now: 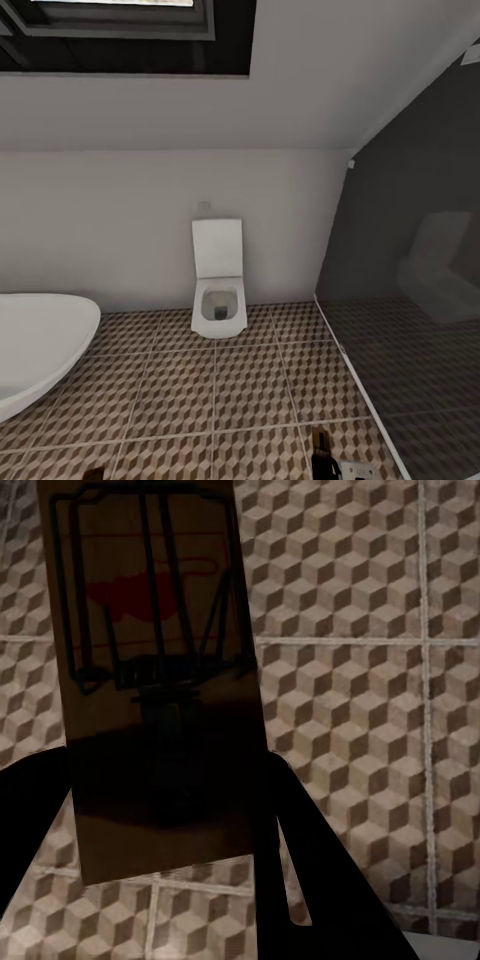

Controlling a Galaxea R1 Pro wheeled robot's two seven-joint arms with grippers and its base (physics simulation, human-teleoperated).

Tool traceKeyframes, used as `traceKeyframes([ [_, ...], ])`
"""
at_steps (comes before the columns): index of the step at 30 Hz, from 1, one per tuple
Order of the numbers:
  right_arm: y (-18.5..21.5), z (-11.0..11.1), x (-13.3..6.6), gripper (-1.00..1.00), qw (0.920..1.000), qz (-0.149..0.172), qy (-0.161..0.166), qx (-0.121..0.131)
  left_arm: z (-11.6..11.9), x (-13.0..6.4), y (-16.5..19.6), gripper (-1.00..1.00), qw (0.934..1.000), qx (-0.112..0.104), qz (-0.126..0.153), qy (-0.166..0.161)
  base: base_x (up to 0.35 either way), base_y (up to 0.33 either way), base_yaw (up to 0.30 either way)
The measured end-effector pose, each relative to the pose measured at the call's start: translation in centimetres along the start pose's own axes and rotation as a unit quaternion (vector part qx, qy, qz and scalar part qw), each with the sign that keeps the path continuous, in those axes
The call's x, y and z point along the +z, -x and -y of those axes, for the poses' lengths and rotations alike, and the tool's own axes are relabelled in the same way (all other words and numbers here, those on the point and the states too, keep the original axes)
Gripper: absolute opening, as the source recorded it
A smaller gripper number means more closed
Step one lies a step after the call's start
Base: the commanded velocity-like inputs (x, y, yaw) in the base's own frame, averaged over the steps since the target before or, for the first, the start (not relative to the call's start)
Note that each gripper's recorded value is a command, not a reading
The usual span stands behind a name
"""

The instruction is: Take the four mousetraps from the cabinet in the bathroom and place them on the bathroom floor. Make sure all four end up on the same floor surface, and ensure that at least two of them are either under or directly next to the same bathroom sink.

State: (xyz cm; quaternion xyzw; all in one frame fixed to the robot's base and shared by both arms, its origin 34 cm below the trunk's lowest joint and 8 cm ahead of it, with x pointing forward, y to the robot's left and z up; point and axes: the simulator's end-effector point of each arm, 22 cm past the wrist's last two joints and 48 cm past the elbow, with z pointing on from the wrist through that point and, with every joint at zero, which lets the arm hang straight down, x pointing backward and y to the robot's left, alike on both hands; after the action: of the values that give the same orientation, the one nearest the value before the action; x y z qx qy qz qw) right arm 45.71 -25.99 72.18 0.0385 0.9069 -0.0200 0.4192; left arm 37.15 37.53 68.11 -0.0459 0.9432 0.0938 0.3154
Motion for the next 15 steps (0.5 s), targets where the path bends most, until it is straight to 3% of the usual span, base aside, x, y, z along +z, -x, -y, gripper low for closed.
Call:
traceKeyframes([
  [15,-0.01,-0.08,-0.01,-1.0,1.0,0.0,0.0,0.001,-0.03,-0.01,-0.07,-1.0,1.0,0.001,-0.001,0.0,0.261,0.0,0.0],
])
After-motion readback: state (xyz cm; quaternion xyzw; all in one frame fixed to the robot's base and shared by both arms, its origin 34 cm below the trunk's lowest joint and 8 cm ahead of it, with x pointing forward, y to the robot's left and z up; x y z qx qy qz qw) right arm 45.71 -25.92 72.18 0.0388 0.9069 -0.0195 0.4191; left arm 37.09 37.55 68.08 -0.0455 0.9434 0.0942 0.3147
